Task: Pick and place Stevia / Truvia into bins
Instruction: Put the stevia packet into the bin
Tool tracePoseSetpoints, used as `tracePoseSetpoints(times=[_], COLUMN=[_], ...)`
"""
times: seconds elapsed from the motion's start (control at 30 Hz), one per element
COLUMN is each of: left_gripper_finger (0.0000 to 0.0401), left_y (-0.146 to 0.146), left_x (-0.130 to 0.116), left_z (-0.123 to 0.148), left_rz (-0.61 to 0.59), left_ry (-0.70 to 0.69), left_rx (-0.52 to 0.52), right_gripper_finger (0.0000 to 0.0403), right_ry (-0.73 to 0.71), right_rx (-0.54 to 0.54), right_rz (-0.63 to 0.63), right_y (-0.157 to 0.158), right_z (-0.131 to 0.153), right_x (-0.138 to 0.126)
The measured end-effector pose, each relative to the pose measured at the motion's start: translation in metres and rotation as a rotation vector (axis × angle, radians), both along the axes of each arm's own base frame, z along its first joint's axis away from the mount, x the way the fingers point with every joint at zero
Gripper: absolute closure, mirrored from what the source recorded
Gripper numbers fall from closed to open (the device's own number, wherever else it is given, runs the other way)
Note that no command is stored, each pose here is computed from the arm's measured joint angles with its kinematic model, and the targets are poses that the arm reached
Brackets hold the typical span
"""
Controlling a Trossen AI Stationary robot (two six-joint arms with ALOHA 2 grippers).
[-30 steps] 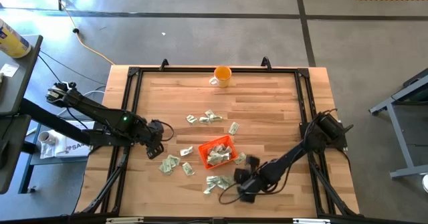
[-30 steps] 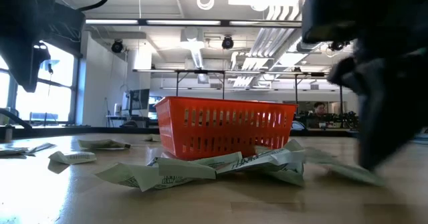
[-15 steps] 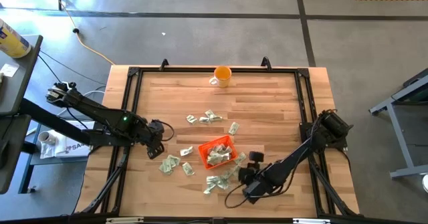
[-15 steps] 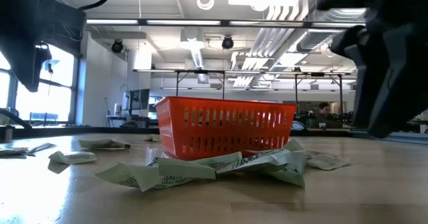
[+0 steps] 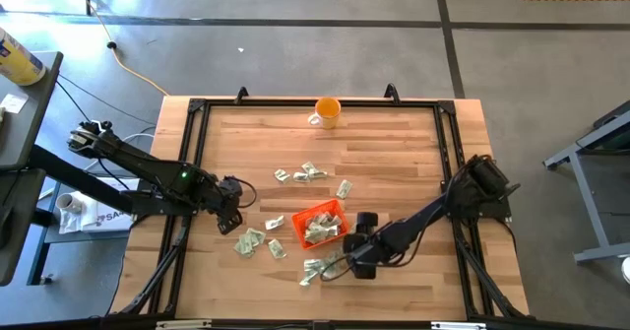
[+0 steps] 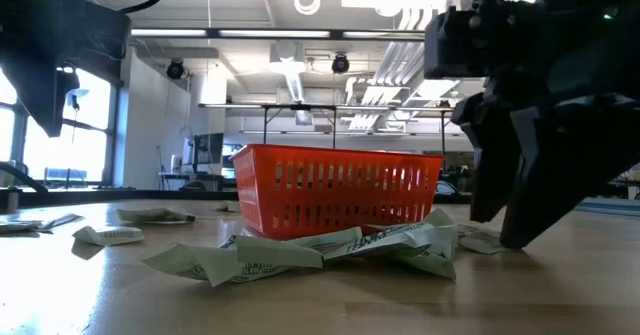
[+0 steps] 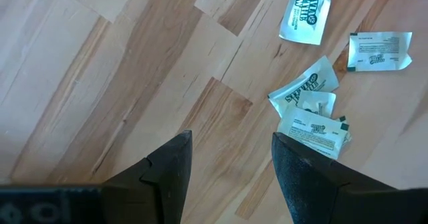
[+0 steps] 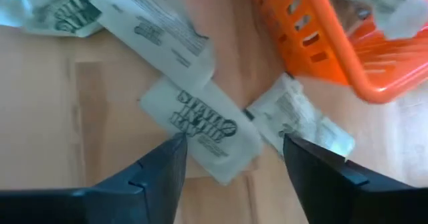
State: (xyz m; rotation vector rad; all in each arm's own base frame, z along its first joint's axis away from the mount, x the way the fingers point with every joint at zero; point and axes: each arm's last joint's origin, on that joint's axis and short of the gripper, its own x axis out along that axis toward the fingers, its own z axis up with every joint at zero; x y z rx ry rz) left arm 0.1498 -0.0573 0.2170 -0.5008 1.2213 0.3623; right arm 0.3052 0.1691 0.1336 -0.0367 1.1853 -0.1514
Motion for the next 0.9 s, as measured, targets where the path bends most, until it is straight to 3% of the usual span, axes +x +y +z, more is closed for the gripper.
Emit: tracePoseSetpoints(times=[0.23, 0.57, 0.8, 0.9], left_gripper_finger=[0.0162, 0.0162, 0.0162, 0.0162], left_y=[0.0, 0.0, 0.0, 0.0], left_x=[0.0, 0.0, 0.0, 0.0], left_z=[0.0, 0.0, 0.0, 0.0], left_rz=[0.0, 0.002, 0.002, 0.003], left_ry=[0.003, 0.001, 0.0, -0.006], left_rx=[0.001, 0.005, 0.006, 0.009], right_gripper_finger=[0.0228, 0.0389, 0.0396, 0.0397], right_ry=[0.025, 0.069, 0.084, 0.03], right_rx=[0.1, 0.197, 0.111, 0.044], right_rz=[-0.016, -0.039, -0.104, -0.195], right_y=[-0.009, -0.004, 0.002, -0.001], right_z=[-0.008, -0.008, 0.019, 0.037], right_x=[0.0, -0.003, -0.014, -0.02])
